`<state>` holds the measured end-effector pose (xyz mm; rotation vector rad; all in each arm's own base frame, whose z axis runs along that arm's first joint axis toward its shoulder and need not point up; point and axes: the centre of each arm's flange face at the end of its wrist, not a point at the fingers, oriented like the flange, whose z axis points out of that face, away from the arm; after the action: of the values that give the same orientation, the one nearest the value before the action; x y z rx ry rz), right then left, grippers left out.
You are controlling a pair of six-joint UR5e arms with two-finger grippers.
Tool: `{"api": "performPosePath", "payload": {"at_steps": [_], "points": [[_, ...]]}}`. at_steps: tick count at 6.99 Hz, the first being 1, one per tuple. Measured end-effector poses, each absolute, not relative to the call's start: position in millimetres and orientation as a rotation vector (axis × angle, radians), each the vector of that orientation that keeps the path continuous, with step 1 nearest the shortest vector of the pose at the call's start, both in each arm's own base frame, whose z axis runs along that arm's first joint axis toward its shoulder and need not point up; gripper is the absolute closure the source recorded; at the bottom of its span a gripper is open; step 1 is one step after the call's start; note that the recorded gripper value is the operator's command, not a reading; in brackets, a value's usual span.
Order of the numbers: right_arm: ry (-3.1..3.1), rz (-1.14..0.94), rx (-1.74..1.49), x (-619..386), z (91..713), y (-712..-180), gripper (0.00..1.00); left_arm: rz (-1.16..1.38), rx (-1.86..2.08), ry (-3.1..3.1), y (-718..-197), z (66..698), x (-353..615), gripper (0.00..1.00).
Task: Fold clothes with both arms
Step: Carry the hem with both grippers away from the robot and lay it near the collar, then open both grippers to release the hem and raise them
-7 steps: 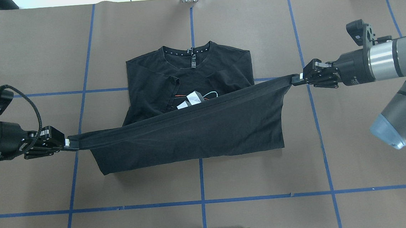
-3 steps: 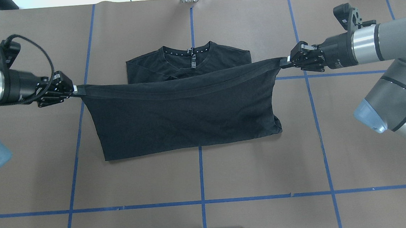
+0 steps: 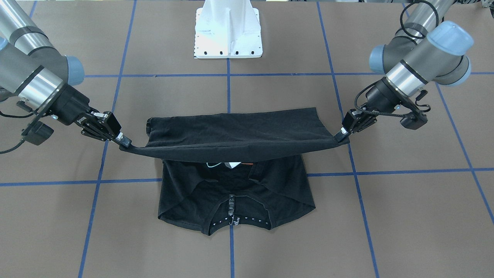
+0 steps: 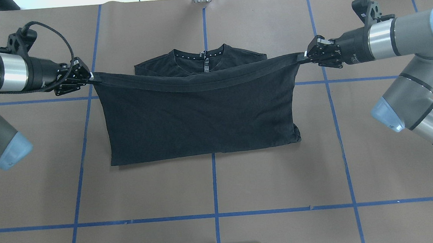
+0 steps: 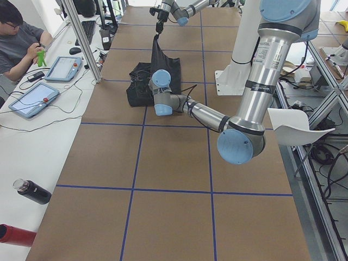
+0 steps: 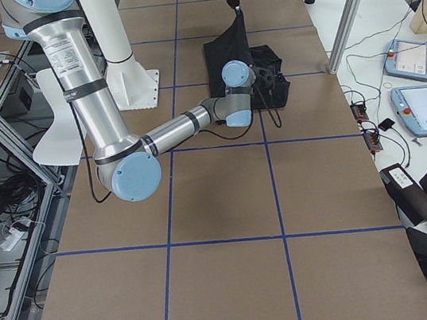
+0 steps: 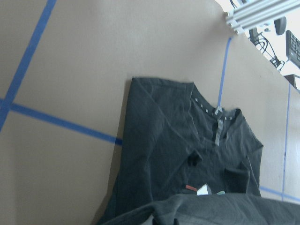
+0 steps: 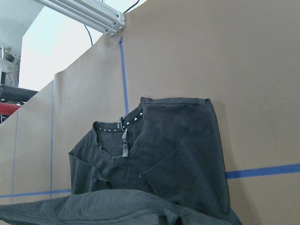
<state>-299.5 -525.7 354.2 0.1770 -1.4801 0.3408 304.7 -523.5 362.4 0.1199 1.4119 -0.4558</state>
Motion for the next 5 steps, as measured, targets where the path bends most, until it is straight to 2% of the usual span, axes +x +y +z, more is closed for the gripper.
{"api": "performPosePath", "payload": {"at_steps": [5], "points": [[-1.428, 0.382, 0.156, -331.4, 372.5, -560.8, 1.00, -0.558, 0.141, 1.317, -576.5, 401.0, 344.1, 1.00]]}}
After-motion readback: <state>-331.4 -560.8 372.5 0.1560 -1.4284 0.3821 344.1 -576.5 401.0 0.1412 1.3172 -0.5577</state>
